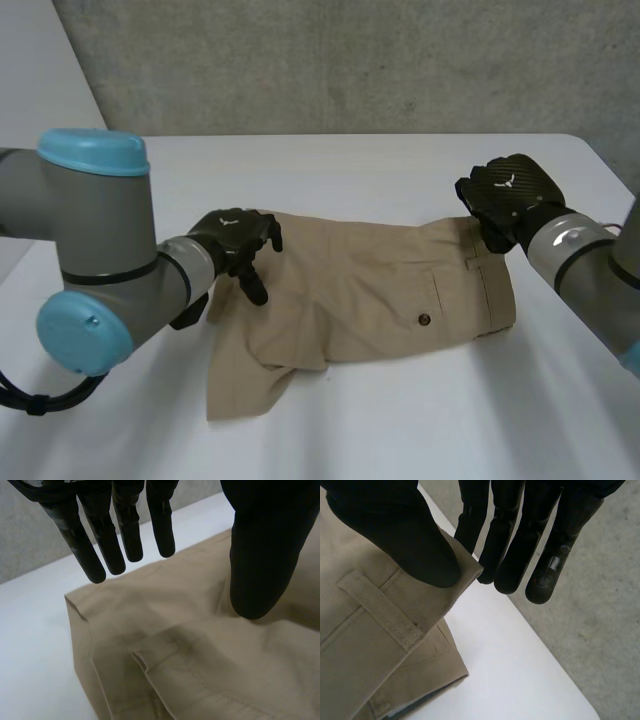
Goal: Fold the shorts.
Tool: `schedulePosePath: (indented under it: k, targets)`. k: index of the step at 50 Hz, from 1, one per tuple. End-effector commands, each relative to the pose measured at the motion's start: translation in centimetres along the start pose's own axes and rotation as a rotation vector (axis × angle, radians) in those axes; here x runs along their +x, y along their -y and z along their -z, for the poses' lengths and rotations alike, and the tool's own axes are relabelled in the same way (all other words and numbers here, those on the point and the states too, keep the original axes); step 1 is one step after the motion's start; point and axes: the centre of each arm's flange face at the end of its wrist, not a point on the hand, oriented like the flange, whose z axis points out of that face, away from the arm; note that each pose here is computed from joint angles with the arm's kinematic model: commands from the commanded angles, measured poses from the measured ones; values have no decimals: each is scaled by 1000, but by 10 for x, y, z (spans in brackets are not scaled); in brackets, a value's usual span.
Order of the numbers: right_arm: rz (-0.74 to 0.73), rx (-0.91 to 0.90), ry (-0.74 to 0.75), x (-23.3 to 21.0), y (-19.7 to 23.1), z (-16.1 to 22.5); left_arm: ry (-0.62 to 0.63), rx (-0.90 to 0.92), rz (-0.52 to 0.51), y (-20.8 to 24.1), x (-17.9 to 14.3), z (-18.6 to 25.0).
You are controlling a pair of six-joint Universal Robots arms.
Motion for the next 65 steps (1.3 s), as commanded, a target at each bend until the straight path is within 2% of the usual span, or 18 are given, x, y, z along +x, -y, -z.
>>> schedulePosePath:
  k: [1,7,14,25,34,38,53,65]
  targets:
    - [-2,38,35,-2,7,26,36,-99,3,-24,-4,-19]
    - [-6,25,22,3,3,33,42,-170,-14,-41,-4,-26]
    - [-10,18,21,3,1,33,71,-179,-52,-45,-6,-28]
    - [-1,9,18,3,-1,32,75,-170,-52,-47,-6,-31]
    - [-12,-54,29,1,-21,4,99,17,-51,15,-12,2]
    - [-11,-83,2,4,-27,-6,108,44,-52,24,-15,10]
    - [-6,-106,7,-1,-30,-5,86,-92,-52,-16,-10,9]
    - [-5,-116,10,-2,-33,-4,80,-92,-56,-18,-6,6]
